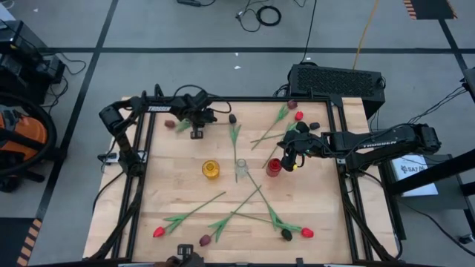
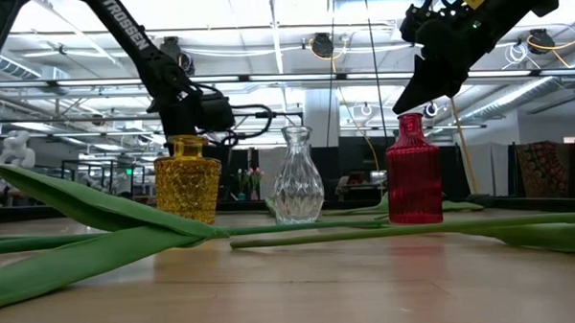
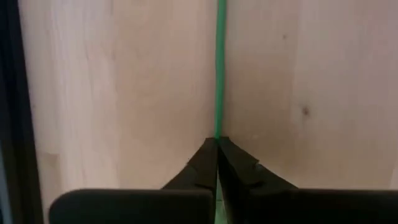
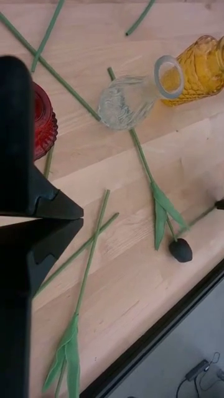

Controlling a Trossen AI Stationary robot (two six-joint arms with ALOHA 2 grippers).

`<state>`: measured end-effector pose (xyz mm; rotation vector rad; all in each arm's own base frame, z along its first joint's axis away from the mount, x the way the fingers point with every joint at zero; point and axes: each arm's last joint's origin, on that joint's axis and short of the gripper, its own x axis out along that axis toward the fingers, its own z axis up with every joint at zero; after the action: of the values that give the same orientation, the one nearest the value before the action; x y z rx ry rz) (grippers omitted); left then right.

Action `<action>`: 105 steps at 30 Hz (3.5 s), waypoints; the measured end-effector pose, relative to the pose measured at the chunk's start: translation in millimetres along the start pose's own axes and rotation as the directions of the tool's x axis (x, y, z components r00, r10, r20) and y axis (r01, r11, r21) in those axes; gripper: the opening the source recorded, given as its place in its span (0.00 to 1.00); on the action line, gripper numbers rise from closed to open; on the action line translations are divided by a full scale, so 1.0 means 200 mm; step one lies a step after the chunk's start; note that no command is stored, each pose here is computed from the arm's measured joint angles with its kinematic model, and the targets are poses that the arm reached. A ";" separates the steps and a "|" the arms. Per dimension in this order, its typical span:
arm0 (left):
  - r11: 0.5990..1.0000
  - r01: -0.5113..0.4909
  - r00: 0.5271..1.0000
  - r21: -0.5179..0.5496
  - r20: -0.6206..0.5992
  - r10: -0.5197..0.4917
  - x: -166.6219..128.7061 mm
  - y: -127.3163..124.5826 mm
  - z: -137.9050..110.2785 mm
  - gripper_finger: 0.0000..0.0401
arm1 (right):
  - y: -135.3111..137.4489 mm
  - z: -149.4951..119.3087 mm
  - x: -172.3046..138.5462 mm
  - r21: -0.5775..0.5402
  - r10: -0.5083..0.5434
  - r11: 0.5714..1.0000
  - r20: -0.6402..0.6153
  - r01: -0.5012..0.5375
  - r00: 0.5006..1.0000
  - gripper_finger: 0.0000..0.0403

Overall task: Sort flowers into vase by color
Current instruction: Put the top left red tulip into the yellow vase

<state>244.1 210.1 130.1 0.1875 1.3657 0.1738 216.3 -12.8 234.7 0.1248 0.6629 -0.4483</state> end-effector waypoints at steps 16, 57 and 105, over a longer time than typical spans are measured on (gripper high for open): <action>1.000 -0.017 0.983 -0.018 -0.184 0.014 -0.25 -0.02 0.19 0.00 | 0.00 0.00 0.00 0.000 0.001 1.000 0.000 -0.001 1.000 0.00; 0.902 -0.266 0.947 0.342 -0.084 0.311 -1.00 -0.80 0.66 0.00 | 0.29 0.28 0.29 -0.167 0.197 0.972 0.210 -0.164 0.957 0.37; 0.973 0.096 0.993 0.212 0.054 -0.109 -0.56 -0.27 0.57 0.14 | 0.29 0.18 0.37 -0.246 0.113 0.960 -0.095 -0.133 0.989 0.30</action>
<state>334.3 127.6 245.2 0.2957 1.3237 -0.0632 314.6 3.6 215.2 -0.0577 0.7808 -0.2372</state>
